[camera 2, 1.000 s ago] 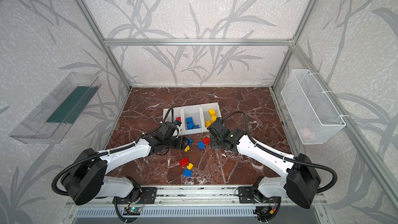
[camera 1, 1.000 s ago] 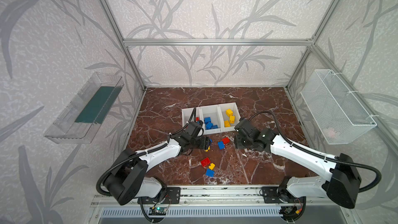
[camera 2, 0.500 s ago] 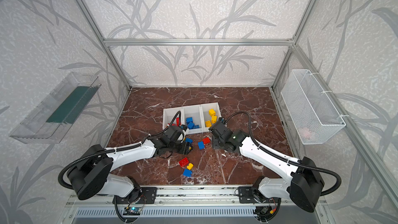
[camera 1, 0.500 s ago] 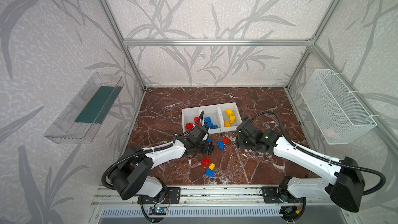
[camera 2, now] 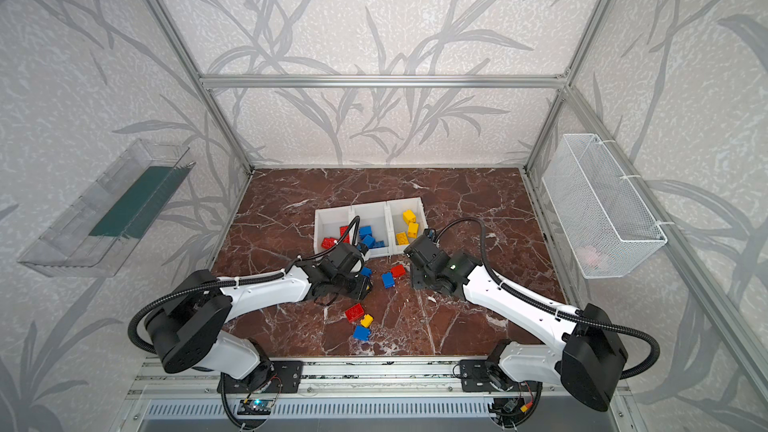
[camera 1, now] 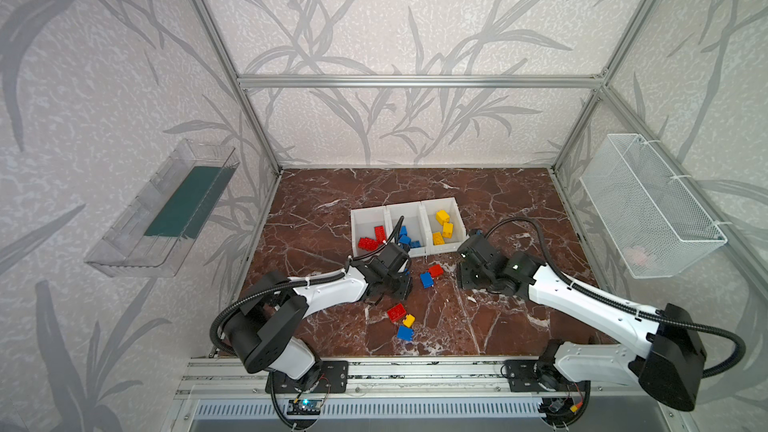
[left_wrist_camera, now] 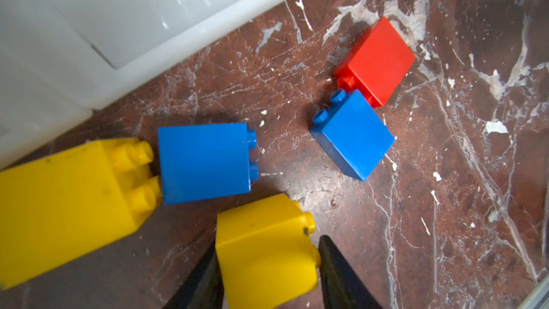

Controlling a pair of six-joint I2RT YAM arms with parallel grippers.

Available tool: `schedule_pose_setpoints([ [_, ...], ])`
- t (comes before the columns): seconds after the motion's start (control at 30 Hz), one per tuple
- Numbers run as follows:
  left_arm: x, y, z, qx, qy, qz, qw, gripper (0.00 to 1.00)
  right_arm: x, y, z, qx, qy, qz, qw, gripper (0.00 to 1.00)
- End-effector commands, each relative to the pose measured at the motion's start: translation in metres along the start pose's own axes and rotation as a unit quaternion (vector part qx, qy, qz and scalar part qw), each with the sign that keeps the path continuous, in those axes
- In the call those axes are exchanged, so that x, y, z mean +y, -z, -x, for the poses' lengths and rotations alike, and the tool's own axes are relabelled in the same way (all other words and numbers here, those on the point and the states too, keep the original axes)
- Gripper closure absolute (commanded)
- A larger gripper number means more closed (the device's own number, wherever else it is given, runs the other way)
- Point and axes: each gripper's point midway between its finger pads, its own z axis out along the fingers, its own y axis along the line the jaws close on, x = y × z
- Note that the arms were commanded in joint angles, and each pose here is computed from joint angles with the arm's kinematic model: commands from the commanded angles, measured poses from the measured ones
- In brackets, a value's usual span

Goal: Sort the legos into containers by color
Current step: 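Draw the right gripper back while the left gripper grasps a yellow brick, then carry the yellow brick into the compartment nearest the right arm and release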

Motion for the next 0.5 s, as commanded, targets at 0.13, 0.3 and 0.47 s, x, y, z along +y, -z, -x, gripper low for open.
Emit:
schedule_pose_setpoints([
  [0.13, -0.016, 0.008, 0.016, -0.010, -0.026, -0.001, 1.000, 0.61, -0.021, 0.016, 0.001, -0.031, -0.011, -0.021, 0.999, 0.37],
  [0.3, -0.039, 0.033, 0.054, -0.057, -0.041, -0.030, 0.997, 0.62, -0.033, 0.028, 0.003, -0.045, -0.015, -0.028, 0.998, 0.37],
  [0.47, -0.058, 0.044, 0.106, -0.109, -0.068, -0.040, 0.991, 0.62, -0.042, 0.036, 0.003, -0.054, -0.018, -0.028, 0.998, 0.37],
])
